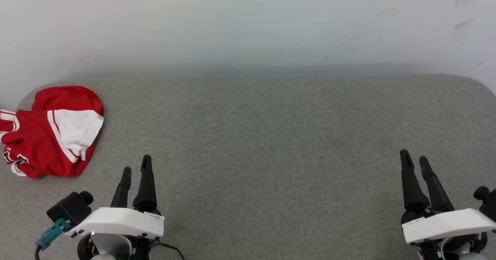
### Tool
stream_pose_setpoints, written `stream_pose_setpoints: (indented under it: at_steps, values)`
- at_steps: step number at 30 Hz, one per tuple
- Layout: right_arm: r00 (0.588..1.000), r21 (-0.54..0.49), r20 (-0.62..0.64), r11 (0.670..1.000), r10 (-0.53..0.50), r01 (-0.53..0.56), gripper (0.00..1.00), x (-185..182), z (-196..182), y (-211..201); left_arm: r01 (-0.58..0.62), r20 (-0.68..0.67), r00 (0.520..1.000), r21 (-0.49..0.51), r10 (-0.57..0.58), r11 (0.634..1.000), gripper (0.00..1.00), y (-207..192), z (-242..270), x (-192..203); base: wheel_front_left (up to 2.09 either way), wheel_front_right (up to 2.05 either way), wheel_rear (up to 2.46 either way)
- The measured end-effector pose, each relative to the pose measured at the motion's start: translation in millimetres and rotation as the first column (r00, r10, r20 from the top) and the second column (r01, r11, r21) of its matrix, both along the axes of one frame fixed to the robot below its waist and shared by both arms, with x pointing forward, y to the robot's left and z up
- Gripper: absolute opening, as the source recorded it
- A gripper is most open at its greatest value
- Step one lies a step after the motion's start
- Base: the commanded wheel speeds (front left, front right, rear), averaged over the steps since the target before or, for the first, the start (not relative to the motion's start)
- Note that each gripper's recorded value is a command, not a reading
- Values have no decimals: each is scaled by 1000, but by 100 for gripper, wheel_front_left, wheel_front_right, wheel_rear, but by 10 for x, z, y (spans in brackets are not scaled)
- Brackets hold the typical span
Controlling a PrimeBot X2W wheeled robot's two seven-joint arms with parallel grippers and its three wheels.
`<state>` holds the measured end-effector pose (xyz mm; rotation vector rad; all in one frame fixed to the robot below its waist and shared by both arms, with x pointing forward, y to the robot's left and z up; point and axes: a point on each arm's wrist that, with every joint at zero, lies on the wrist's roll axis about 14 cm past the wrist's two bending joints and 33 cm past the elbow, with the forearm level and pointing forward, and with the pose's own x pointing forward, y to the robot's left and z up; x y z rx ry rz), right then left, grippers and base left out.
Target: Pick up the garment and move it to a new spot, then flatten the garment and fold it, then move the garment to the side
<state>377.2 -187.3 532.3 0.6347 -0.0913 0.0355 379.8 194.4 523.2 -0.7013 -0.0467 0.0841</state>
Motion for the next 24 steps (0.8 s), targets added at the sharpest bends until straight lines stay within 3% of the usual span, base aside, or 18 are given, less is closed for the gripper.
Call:
stream_pose_setpoints:
  at_steps: [12, 24]
  values:
    - [1000, -169, 28, 986, 6, -1, 100, -15, 45, 57, -1, 27, 1000, 188, -4, 982, 100, -55, 83, -22, 0, 0, 0]
    - [997, -307, 70, 952, 17, 5, 100, -39, 129, 113, -1, 39, 999, 349, -14, 937, 100, -117, 115, -49, 0, 0, 0]
